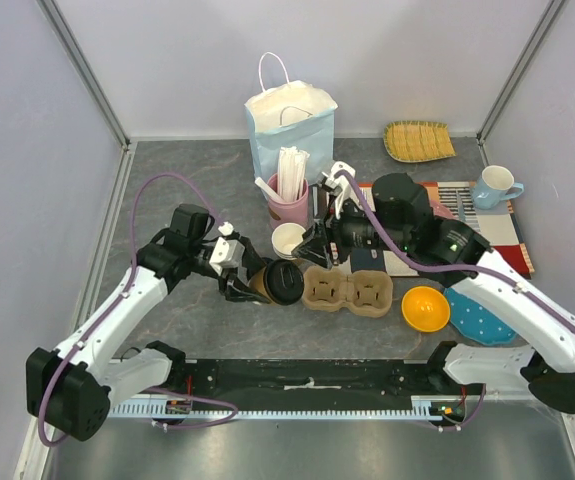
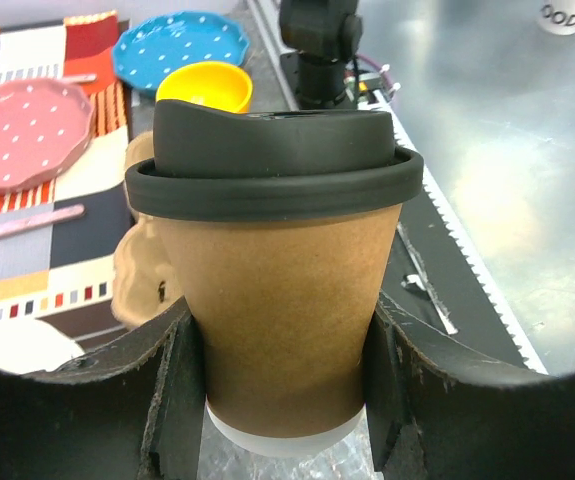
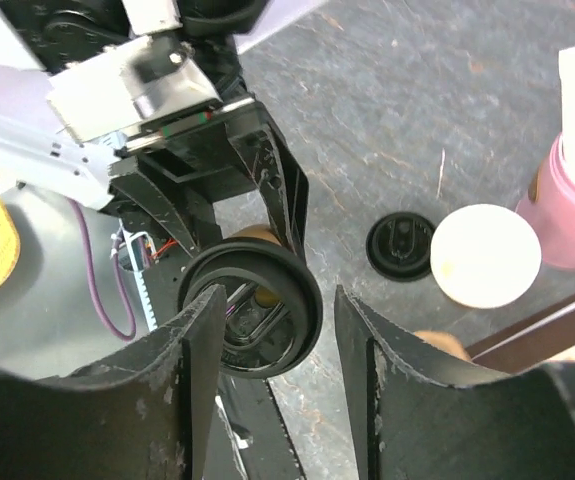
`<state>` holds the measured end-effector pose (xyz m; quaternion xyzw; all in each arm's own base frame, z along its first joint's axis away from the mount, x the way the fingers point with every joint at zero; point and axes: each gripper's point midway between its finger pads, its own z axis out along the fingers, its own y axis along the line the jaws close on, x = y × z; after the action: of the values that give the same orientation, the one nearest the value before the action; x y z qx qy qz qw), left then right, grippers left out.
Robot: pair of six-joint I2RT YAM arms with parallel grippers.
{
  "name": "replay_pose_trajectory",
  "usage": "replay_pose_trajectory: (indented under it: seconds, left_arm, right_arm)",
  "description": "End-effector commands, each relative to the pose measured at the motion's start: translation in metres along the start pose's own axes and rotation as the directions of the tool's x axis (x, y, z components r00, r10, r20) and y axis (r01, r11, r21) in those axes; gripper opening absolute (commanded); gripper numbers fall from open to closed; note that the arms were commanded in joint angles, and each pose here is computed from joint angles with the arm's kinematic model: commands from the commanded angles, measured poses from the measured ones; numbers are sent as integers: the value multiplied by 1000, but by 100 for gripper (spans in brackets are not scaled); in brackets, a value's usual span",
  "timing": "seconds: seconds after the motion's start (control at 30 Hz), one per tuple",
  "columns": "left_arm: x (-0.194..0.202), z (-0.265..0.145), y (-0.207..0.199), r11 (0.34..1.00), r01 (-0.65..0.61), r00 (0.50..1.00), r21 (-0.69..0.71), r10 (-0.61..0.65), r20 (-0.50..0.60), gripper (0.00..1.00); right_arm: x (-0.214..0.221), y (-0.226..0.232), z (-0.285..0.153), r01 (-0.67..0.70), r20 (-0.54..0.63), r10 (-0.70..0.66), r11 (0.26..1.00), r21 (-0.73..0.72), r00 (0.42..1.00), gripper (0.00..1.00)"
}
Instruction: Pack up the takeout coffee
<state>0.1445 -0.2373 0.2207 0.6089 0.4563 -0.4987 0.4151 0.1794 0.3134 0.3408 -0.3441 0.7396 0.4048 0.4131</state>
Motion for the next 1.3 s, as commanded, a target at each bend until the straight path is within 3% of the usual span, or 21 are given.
replay_pose_trajectory:
  seconds: [0.0,0.2,0.43,0.73,1.1,1.27]
  left_arm:
    - [-21,5,-25,995,-4,996,101,-5,88,48]
    - [-28,5,-29,994,-11,995,112,0,100,48]
    - [-30,8,-31,992,-25,995,126,12,100,48]
    - [-28,12,-32,991,-33,996,130,22,84,49]
    - [-26,12,-27,992,-35,997,119,27,71,49]
    - [-24,12,-27,993,-35,997,115,28,67,49]
  right_arm:
    - [-6,27,-21,200,-17,-206,965,-169,978,54]
    - [13,26,-15,256,-124,-291,937,-239,949,67]
    - [15,15,-5,341,-135,-380,907,-245,915,60]
    - [19,18,8,347,-149,-406,885,-312,902,48]
    - [25,32,0,330,-148,-414,857,-396,898,50]
    - [18,45,-8,330,-112,-416,834,-441,902,55]
